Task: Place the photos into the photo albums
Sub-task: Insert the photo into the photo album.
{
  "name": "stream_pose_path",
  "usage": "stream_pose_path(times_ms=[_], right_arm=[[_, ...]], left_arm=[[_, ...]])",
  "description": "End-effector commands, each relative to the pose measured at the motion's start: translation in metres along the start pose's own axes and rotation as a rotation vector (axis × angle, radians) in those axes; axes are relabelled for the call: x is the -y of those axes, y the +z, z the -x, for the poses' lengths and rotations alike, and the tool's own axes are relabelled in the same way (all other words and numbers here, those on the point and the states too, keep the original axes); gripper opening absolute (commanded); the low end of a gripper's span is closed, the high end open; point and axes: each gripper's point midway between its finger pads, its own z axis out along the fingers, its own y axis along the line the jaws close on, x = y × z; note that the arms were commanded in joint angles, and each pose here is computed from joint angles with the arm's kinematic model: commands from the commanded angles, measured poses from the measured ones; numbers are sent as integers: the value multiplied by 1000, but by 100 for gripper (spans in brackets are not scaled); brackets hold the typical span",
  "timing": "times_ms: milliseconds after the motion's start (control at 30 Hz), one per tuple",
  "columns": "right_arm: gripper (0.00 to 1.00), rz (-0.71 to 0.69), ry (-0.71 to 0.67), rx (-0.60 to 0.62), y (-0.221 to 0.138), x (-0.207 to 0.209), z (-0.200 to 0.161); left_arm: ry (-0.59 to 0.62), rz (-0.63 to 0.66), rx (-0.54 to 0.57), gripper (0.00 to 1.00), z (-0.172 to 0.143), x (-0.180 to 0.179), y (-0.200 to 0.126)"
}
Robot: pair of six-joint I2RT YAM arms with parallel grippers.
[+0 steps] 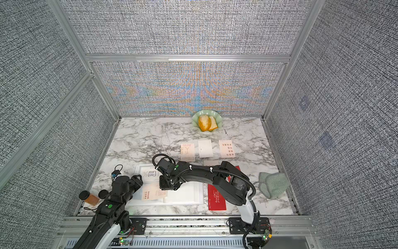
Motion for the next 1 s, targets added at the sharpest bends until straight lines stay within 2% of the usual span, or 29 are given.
stream_pose_path(times_ms=[0,400,567,967], right_arm=[[31,33,-13,-13,2,-10,0],[32,161,-12,-81,18,-34,-3],[32,215,20,-106,18,-31,-6],[32,131,-22,4,-28,-1,5]], left_arm=[[16,35,-16,58,-4,-8,-1],[19,33,-19,58,-5,-7,0],[24,33,-25,58,-6,-7,0],[44,5,-10,59,5,6,-3]])
